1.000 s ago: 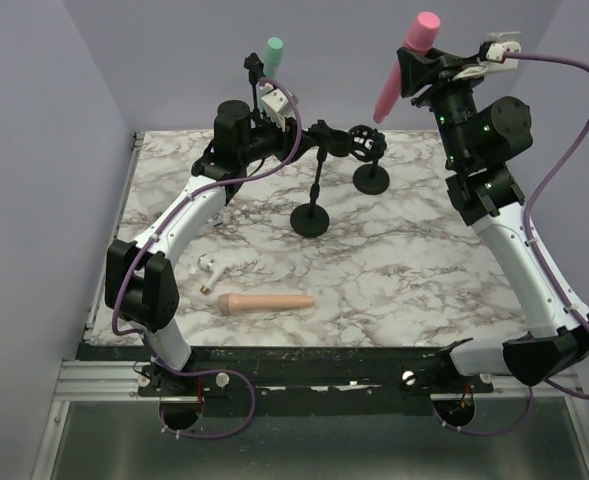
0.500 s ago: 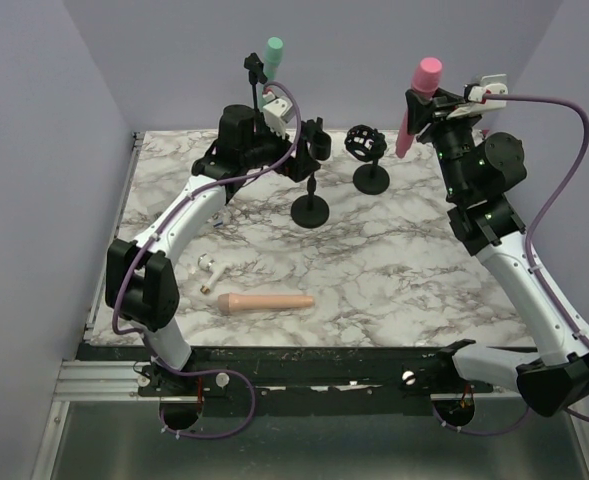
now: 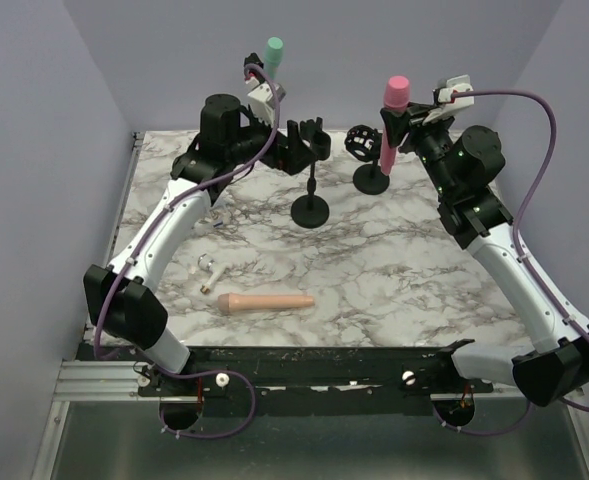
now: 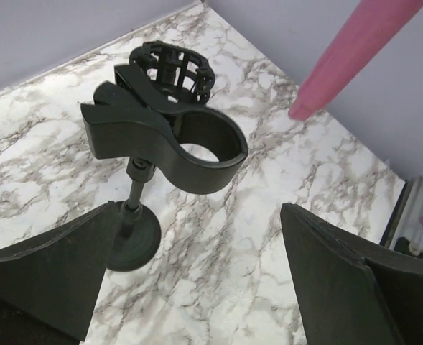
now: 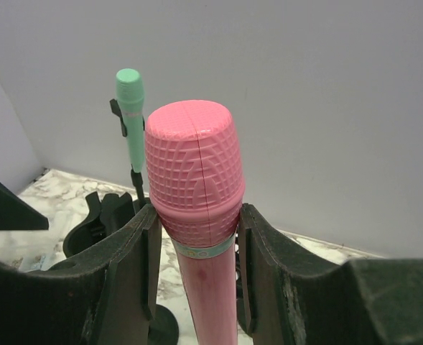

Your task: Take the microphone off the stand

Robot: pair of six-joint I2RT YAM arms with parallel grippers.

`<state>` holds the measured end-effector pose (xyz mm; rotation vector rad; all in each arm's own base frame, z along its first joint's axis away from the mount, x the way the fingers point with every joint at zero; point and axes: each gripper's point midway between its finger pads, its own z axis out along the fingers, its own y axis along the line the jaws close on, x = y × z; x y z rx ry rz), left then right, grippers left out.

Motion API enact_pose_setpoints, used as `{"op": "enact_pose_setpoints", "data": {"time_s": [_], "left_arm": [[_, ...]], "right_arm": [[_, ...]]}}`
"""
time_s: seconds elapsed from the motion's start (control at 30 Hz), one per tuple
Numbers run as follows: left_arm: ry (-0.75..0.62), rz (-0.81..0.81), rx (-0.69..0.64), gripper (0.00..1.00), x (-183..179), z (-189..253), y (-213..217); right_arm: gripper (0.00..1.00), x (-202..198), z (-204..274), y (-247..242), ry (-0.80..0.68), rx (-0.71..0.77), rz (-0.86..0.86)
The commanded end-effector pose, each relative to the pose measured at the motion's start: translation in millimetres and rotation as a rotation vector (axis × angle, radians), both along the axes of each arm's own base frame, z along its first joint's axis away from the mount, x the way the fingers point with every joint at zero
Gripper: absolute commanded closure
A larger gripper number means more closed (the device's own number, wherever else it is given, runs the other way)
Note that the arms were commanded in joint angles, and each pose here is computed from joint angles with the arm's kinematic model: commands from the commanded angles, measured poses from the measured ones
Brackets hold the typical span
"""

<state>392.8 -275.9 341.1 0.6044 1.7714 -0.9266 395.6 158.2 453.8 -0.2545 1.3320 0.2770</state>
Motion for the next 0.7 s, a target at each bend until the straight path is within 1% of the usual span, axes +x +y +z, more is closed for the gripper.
{"op": "enact_pose_setpoints", "data": {"time_s": [0.0,0.1,0.2,0.37,0.57,0.67], "left_arm": [[0.093,0.137,-0.078,0.02,2.9,42.5,15.0],[0.141,0.241,-0.089,0.01,22.5,56.2,19.7],[0.184,0.334,-0.094,0.01,44.9,54.8,22.3],[0.216,0.363,-0.106,0.02,64.1,50.5,10.8],[0.276,0.38,-0.04,0.01,74.8,4.0,-2.7],[0.323,0.406,0.015,0.02,76.5,-31.4,-0.1]], "right_arm": [[0.99,-3.9,-0.3,8.4,-0.001,0.002,0.048],[0.99,-3.9,-1.1,8.3,-0.002,0.005,0.047],[0.99,-5.6,-1.7,7.7,-0.004,0.002,0.048],[0.99,-10.2,0.4,5.6,-0.023,0.001,0.046],[0.99,-10.0,-2.0,5.9,-0.022,0.002,0.047],[0.99,-9.8,-5.0,10.4,-0.017,-0.002,0.071]]}}
